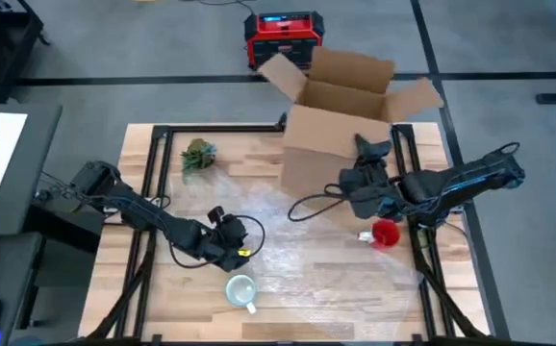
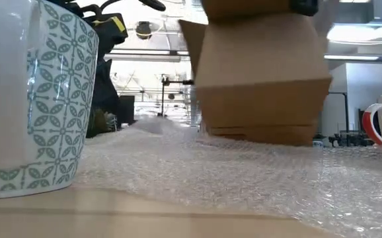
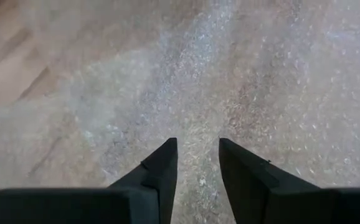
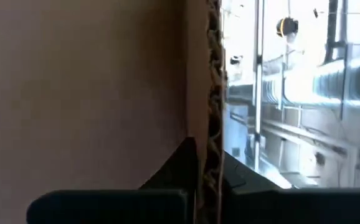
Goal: Wrap mug
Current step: Adjust the brown cardboard box
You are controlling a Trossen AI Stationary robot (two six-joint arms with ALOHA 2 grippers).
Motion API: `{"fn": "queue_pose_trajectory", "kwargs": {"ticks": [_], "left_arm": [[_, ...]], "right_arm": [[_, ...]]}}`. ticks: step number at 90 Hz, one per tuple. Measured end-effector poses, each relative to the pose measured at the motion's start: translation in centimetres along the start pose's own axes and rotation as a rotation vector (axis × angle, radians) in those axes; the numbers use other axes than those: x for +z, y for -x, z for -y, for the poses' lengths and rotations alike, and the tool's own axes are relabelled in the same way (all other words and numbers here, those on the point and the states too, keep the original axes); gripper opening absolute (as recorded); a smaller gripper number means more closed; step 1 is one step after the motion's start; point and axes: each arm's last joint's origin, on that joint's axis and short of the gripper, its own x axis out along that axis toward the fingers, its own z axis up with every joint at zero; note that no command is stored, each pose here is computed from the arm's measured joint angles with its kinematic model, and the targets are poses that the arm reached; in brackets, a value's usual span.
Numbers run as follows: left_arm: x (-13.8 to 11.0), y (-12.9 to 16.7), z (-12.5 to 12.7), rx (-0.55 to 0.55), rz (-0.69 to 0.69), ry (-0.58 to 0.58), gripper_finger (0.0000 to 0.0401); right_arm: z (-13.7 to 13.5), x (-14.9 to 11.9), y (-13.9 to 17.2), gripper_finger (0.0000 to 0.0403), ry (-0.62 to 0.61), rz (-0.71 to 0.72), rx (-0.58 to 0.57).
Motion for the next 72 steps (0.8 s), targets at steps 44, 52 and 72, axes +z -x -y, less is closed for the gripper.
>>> {"fn": "queue_pose_trajectory", "kwargs": {"ticks": [44,52,72], "left_arm": [[4.6,4.7,3.3,-0.04,0.256,-0.144,0.0097],[5.8,4.5,3.8,-0.105,0.298,-0.183,0.0097],[8.7,-0.9,3.7,-0.161,0.372,-0.251,0.0097]], "right_arm": [[-0.9,0.1,2.0,0.0,-0.03,0.088,0.008],[-0.9,0.1,2.2,0.0,-0.042,0.095,0.008],[-0.9,0.1,2.9,0.0,-0.05,0.122,0.009]]}}
